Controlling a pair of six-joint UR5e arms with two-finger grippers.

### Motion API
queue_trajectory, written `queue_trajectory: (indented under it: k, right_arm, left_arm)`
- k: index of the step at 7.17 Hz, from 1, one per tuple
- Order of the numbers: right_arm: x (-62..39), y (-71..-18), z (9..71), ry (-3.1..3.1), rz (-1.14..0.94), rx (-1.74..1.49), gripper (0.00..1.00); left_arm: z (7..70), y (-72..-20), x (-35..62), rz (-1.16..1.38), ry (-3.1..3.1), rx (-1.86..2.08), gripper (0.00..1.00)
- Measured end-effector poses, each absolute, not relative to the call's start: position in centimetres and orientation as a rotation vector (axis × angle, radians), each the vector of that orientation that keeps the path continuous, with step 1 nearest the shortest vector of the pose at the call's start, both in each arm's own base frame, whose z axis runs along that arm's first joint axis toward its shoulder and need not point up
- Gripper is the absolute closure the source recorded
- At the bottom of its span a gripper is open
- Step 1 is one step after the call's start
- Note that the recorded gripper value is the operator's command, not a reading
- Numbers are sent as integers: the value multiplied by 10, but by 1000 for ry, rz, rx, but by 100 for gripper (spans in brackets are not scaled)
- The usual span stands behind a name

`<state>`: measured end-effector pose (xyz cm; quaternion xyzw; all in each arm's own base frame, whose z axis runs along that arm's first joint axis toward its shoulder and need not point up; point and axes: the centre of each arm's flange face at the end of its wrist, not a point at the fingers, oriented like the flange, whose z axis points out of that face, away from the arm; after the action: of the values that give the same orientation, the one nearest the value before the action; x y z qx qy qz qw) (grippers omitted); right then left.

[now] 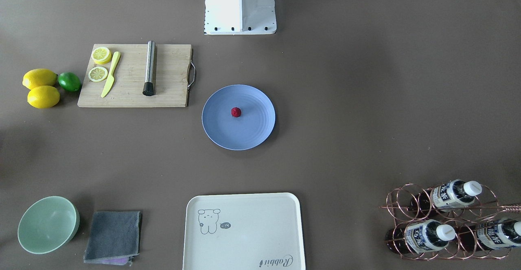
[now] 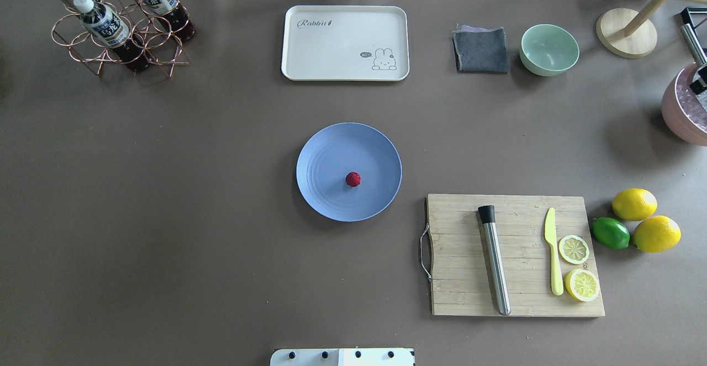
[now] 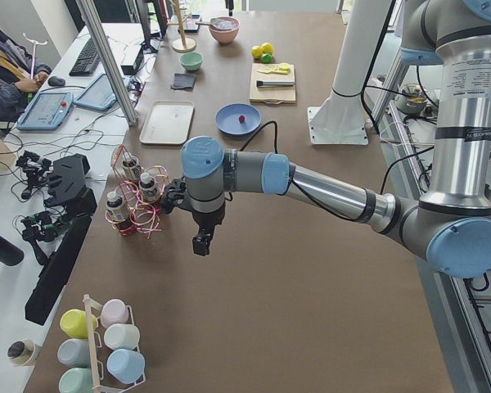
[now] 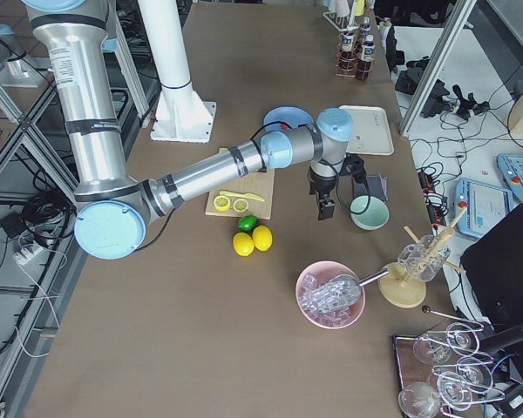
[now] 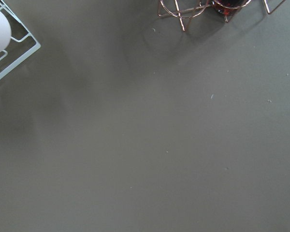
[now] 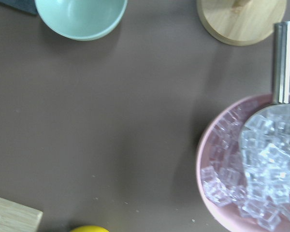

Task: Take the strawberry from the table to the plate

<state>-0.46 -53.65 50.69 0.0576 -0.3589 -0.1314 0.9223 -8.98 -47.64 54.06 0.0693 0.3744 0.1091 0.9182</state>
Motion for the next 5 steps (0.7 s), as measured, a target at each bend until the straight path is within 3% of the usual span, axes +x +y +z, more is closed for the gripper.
queue_trajectory:
  k: [2, 5]
  right_arm:
    - [74, -506, 566, -734, -294, 97, 0]
    - [98, -486, 593, -734, -289, 83, 0]
  left_arm:
    - [562, -468, -96, 233, 773, 110, 3]
    - [593, -443, -94, 223, 784, 68, 3]
